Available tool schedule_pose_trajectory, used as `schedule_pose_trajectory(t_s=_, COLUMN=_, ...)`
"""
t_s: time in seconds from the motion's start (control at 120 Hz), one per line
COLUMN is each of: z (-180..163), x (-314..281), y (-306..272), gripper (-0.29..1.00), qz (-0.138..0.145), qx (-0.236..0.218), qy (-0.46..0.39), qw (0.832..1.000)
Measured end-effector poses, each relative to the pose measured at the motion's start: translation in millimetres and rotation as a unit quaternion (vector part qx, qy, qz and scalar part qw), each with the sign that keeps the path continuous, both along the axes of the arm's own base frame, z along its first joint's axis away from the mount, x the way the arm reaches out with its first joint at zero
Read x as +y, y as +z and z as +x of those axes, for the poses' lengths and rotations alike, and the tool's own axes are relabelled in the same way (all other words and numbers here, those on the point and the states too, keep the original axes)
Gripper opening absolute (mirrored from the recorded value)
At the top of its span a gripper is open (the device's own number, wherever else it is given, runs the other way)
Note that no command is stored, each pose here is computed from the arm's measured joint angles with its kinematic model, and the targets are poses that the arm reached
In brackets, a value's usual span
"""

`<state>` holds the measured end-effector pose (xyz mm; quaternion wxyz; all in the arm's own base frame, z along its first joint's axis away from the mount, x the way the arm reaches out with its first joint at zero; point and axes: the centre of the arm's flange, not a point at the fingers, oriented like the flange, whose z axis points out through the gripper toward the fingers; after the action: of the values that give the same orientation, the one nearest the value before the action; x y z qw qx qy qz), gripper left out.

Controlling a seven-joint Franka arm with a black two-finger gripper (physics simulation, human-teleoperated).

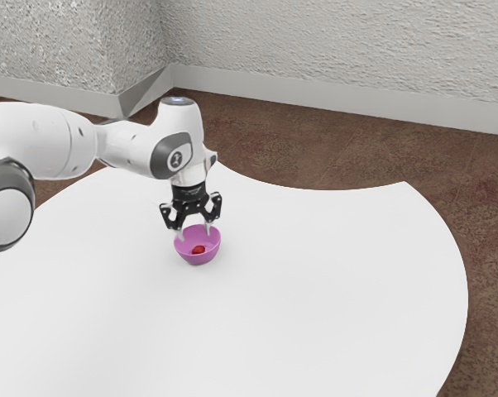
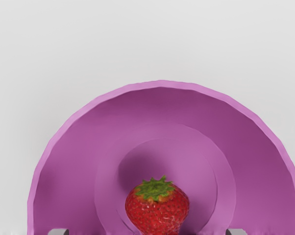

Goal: Take strawberry from the bowl

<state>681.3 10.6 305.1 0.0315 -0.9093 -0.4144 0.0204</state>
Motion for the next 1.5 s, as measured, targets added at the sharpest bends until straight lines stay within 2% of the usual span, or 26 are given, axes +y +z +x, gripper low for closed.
schedule_pose_trajectory(t_s=0.633, z=3, x=3, y=-49, gripper=0.39, qz=0.0, qx=0.011, qy=0.028, qw=1.0)
schedule_pose_trajectory(t_s=1.15, z=11, x=-2, y=-59, gripper=0.3, qz=0.0, qx=0.004, qy=0.035, qw=0.999)
schedule_pose_trajectory(t_s=1.4, z=10, x=-3, y=-63, gripper=0.19, qz=0.007, qx=0.009, qy=0.036, qw=0.999)
schedule_pose_trajectory(t_s=1.5, z=9, x=-2, y=-63, gripper=0.18, qz=0.007, qx=0.009, qy=0.04, qw=0.999)
